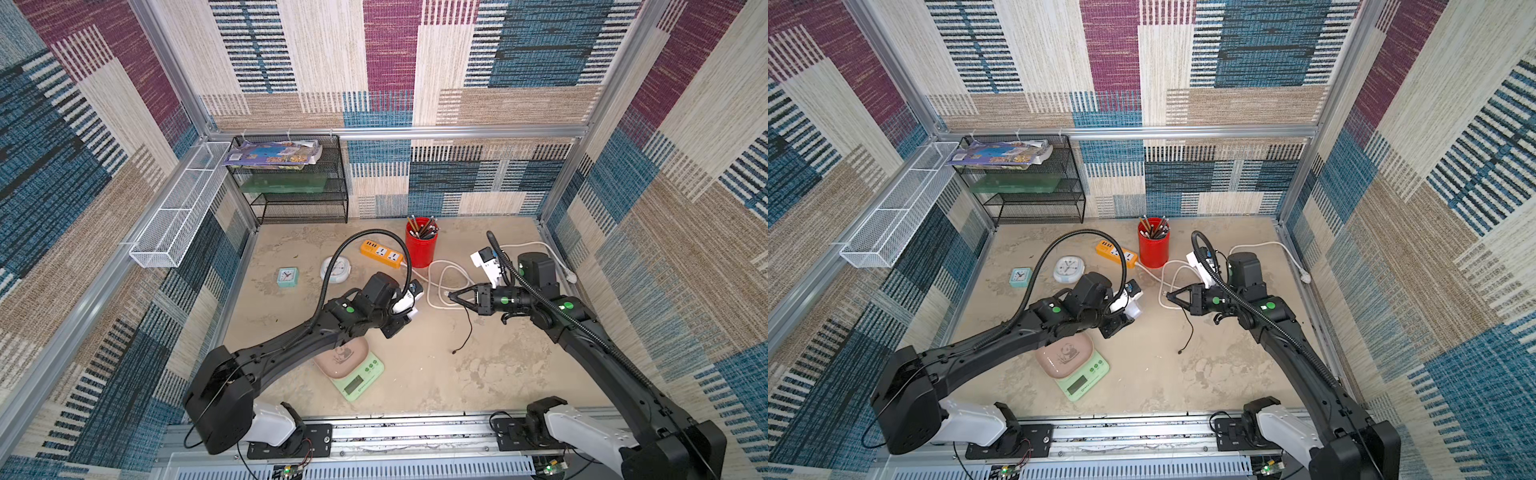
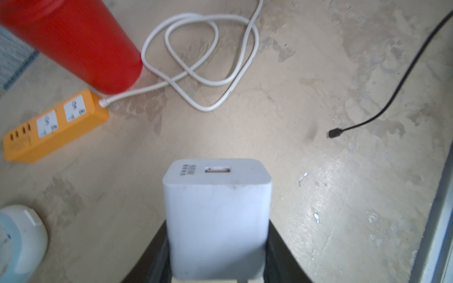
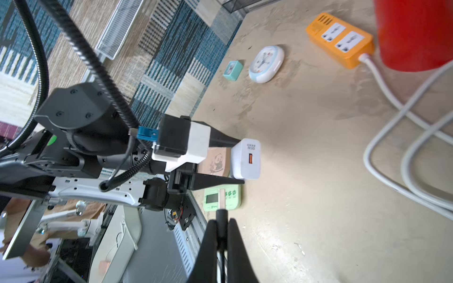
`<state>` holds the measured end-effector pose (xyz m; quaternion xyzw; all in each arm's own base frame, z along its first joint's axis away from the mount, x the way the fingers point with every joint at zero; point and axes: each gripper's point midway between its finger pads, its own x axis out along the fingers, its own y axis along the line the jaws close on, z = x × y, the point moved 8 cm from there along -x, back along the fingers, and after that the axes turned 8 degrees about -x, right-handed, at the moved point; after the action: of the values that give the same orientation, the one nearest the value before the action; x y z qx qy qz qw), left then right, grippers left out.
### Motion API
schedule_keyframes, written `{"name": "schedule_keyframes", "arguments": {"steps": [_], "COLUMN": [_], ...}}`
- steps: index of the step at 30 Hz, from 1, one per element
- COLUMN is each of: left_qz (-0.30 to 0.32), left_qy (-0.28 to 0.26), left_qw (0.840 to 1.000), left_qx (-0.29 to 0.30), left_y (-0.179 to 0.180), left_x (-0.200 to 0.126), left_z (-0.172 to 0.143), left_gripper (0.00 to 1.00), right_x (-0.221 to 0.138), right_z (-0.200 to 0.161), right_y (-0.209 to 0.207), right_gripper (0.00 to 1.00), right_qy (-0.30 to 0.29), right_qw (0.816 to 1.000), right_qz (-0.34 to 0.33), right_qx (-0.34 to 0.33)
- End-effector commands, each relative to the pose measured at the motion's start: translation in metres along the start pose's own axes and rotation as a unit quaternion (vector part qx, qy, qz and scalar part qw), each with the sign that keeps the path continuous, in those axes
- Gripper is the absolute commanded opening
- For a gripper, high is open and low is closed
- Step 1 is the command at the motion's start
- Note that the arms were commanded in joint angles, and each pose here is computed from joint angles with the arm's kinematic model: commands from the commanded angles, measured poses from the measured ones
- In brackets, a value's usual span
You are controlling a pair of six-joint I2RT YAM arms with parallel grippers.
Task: Charge the electronic scale
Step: Pick up the plug from the center of the board, then insert the charging cable into the plug.
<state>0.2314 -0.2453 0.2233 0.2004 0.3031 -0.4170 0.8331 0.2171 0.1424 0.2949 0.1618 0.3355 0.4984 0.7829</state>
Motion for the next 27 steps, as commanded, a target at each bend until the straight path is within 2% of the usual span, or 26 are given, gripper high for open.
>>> {"name": "schedule_keyframes", "arguments": {"steps": [1, 4, 7, 13, 27], "left_qz": [-0.005, 0.003, 0.003, 0.007, 0.018], "left_qy": [-0.112, -0.159, -0.176, -0.207, -0.21], "left_qw": [0.986, 0.972, 0.959, 0.942, 0.936], "left_qx": [0.122, 0.173, 0.223, 0.265, 0.283], "left_y": [-0.004, -0.007, -0.01, -0.014, -0.014], "left_x": [-0.016, -0.028, -0.033, -0.043, -0.046], "left_z": [0.022, 0.025, 0.023, 0.019, 0.016], "left_gripper": [0.26, 0.28, 0.27, 0.25, 0.24], "right_x": [0.007, 0.014, 0.022, 0.034, 0.046], "right_z": [0.004, 0.003, 0.0, -0.001, 0.0], "right_y": [0.012, 0.021, 0.028, 0.027, 0.029], "right_gripper": [0.0, 0.0, 0.0, 0.0, 0.0], "right_qy": [0.005, 0.021, 0.043, 0.068, 0.082], "right_qw": [0.999, 0.999, 0.997, 0.996, 0.995], "right_qz": [0.007, 0.011, 0.015, -0.004, -0.007], "right_qx": [-0.035, -0.048, -0.057, -0.053, -0.049]}}
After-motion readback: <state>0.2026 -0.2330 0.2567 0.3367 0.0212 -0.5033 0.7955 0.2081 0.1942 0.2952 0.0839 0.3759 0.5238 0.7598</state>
